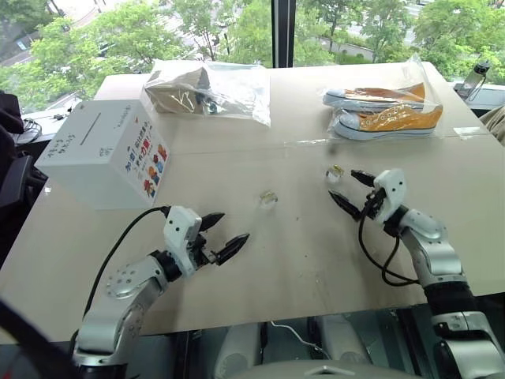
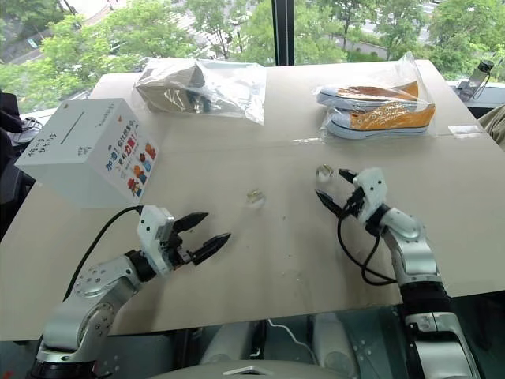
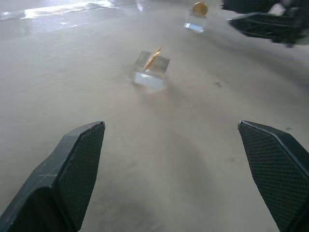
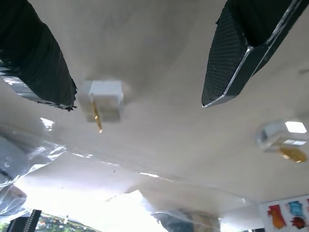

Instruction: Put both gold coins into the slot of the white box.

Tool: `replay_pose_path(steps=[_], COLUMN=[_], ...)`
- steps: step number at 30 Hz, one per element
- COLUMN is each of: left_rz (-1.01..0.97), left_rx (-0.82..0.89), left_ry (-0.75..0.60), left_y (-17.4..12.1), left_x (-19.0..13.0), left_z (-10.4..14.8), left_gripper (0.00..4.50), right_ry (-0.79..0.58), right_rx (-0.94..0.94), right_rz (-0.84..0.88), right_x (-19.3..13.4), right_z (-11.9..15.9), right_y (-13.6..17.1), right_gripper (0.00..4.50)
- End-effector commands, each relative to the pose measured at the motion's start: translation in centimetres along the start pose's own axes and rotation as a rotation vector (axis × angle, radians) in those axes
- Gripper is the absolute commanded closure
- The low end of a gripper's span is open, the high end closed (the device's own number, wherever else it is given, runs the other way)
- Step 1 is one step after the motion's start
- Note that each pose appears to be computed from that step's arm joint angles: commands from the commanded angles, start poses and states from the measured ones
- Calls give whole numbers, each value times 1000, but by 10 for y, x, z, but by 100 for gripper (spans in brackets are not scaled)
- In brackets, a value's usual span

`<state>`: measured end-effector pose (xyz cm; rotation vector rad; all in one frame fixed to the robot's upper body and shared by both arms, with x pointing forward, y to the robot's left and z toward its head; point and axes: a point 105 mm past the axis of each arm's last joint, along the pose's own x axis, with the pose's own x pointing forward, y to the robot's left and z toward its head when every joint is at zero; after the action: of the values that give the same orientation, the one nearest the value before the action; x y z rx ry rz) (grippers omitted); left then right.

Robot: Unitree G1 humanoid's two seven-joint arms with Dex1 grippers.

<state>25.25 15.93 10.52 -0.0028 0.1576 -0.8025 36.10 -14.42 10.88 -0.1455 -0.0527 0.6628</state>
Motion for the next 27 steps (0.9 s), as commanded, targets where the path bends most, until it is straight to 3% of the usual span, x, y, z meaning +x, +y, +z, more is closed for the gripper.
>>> replay_pose_path(steps=[1,5,8,15,21,24,27], left_rz=[-85,-123,-126,-120,-110,-83,-47], left_rx=[76,99,115,119,109,36,-133], left_ry=[-51,-32,-26,-20,-35,-129,-299], left_y=[-12,-17,-18,-19,-20,-18,-16], left_x=[3,4,5,4,3,6,15], left_z=[30,36,39,38,38,49,70], left_gripper=[0,0,0,0,0,0,0], right_ry=[-10,-18,9,47,-4,-95,-205], right_rx=[-17,-8,-12,-21,5,123,326], right_rz=[-47,-70,-90,-97,-97,-61,79], right_x=[17,27,31,32,32,33,35], right_z=[12,16,12,5,15,32,59], right_y=[-5,-8,-11,-15,-16,-10,13], right_gripper=[5,5,87,439,449,449,449])
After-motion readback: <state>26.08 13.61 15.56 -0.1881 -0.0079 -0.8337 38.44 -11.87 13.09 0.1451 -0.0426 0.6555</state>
